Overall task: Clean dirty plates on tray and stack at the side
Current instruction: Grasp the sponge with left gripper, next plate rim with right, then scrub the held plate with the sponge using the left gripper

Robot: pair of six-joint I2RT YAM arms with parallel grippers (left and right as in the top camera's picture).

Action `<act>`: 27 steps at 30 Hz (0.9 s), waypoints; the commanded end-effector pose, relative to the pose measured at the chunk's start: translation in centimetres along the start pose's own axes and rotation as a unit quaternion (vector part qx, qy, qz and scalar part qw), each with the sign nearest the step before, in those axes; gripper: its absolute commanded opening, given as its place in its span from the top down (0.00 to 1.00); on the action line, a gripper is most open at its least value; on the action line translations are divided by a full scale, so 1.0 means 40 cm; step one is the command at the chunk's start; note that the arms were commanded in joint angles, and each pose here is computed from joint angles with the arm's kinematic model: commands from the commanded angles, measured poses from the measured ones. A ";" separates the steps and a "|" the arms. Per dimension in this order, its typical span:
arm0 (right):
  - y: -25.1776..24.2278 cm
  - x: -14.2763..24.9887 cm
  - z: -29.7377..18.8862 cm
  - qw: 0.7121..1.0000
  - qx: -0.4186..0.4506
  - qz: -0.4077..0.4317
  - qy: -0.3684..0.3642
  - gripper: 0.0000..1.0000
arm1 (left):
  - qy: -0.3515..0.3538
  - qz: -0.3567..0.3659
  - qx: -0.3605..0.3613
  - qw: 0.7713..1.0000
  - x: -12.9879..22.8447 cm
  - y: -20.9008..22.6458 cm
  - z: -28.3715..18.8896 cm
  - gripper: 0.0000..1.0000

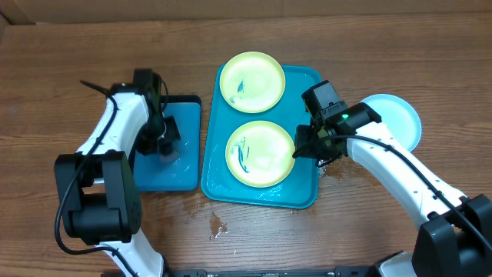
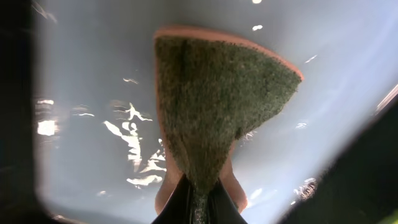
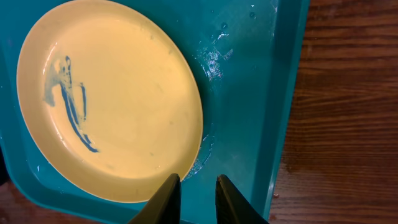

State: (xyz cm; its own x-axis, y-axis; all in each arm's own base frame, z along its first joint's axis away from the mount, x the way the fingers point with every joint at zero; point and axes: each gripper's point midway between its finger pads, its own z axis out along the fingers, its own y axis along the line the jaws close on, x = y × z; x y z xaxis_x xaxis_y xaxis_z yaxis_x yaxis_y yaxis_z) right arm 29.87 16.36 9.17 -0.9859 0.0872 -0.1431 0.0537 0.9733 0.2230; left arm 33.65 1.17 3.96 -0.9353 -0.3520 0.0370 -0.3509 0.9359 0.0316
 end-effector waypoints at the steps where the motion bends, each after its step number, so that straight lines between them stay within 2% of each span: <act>1: 0.010 -0.018 -0.020 1.000 -0.008 -0.004 -0.015 0.79 | -0.057 0.010 -0.027 0.998 -0.058 0.024 -0.071 0.96; 8: 0.010 -0.018 -0.020 1.000 -0.008 -0.003 -0.015 0.78 | -0.068 0.023 -0.039 0.997 -0.034 0.016 0.047 0.96; 11: 0.009 -0.018 -0.016 1.000 -0.008 0.006 -0.016 0.71 | -0.063 0.025 -0.038 0.997 -0.011 0.019 0.091 0.96; 15: 0.011 -0.026 0.007 0.999 -0.013 0.039 -0.020 0.68 | -0.050 0.043 -0.022 0.998 0.000 0.008 0.091 0.96; 19: 0.014 -0.038 0.032 0.999 -0.014 0.039 -0.023 0.67 | -0.037 0.053 -0.006 0.998 -0.017 -0.009 0.014 0.96; 22: 0.012 -0.047 0.056 0.999 -0.009 0.040 -0.022 0.67 | -0.046 0.066 0.014 0.997 -0.048 -0.038 -0.091 0.96; 27: 0.008 -0.035 0.123 0.999 -0.004 0.052 0.008 0.67 | -0.076 0.104 0.095 0.987 -0.071 -0.152 -0.263 0.96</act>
State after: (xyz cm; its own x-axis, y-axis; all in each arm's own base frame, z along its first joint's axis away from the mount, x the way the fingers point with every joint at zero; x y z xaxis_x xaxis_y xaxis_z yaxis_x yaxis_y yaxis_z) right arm 32.37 17.58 6.43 -0.9742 0.1670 -0.1517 0.1251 0.9593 0.2530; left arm 37.14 -0.47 10.70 -0.9724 -0.2254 -0.0603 -0.2242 0.9742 -0.0267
